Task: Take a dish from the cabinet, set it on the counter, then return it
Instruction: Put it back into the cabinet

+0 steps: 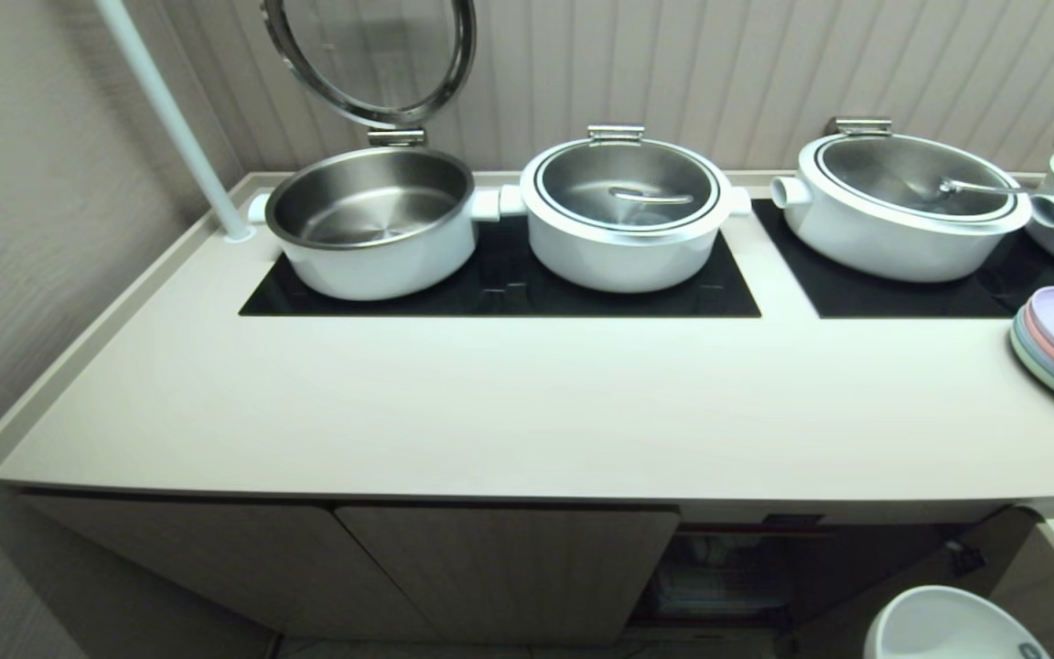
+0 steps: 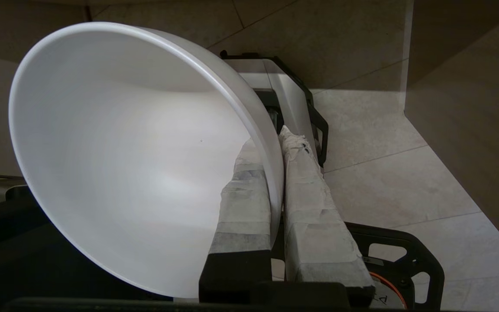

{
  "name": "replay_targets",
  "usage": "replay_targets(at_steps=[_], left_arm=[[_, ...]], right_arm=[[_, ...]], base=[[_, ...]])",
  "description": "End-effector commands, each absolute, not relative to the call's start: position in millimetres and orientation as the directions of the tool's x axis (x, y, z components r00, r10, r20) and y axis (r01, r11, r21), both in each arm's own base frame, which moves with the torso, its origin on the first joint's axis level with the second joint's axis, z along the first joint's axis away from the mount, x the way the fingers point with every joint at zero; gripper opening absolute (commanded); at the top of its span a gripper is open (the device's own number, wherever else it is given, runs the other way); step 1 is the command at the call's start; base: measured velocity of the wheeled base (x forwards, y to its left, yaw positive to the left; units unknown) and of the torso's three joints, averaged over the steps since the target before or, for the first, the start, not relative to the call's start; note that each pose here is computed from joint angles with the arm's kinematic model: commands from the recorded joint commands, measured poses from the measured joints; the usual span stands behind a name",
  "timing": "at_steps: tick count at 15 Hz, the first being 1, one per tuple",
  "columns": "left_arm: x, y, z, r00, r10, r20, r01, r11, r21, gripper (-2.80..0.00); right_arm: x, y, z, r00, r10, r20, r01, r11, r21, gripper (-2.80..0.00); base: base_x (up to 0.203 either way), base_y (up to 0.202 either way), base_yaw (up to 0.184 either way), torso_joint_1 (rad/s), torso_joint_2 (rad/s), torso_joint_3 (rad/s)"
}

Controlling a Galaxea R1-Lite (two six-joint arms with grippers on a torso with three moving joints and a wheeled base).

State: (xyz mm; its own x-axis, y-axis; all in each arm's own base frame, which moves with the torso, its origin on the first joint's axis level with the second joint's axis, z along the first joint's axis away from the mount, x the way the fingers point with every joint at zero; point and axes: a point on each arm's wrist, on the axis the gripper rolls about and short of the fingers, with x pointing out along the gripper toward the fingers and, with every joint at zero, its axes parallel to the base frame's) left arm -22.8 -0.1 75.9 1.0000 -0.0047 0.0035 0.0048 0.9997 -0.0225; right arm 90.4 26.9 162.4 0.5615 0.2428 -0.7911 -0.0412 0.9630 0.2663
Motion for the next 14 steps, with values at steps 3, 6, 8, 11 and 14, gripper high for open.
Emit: replay_targets(at_steps=[3, 6, 8, 11, 14], left_arm=[[-22.8, -0.1, 76.0, 1.000, -0.005, 0.005, 0.005, 1.000, -0.023, -2.80], [-22.8, -0.1, 76.0, 1.000, -0.005, 0.005, 0.005, 1.000, -0.023, -2.80], [-22.8, -0.1, 76.0, 1.000, -0.005, 0.005, 0.005, 1.000, -0.023, -2.80], [-22.8, -0.1, 76.0, 1.000, -0.005, 0.005, 0.005, 1.000, -0.023, -2.80], [-22.8, -0.1, 76.0, 1.000, -0.005, 0.005, 0.005, 1.000, -0.023, -2.80]], right_arm=[[89.1, 26.6, 162.6, 0.561, 0.244, -0.791, -0.037, 0.962, 0.270, -2.80], [88.7, 26.5, 162.3, 0.554, 0.242, -0.797, -0.036, 0.963, 0.267, -2.80], [88.9, 26.4, 162.1, 0.552, 0.239, -0.799, -0.033, 0.963, 0.266, -2.80], [90.1, 26.8, 164.0, 0.556, 0.242, -0.796, -0.034, 0.963, 0.269, -2.80], [90.2, 26.8, 164.4, 0.557, 0.241, -0.795, -0.031, 0.962, 0.270, -2.80]], base=[[0.000, 0.000, 0.000, -0.066, 0.14, 0.078], [0.000, 0.000, 0.000, -0.074, 0.15, 0.085], [0.000, 0.000, 0.000, -0.089, 0.18, 0.094], [0.000, 0.000, 0.000, -0.088, 0.19, 0.103], [0.000, 0.000, 0.000, -0.116, 0.24, 0.125]])
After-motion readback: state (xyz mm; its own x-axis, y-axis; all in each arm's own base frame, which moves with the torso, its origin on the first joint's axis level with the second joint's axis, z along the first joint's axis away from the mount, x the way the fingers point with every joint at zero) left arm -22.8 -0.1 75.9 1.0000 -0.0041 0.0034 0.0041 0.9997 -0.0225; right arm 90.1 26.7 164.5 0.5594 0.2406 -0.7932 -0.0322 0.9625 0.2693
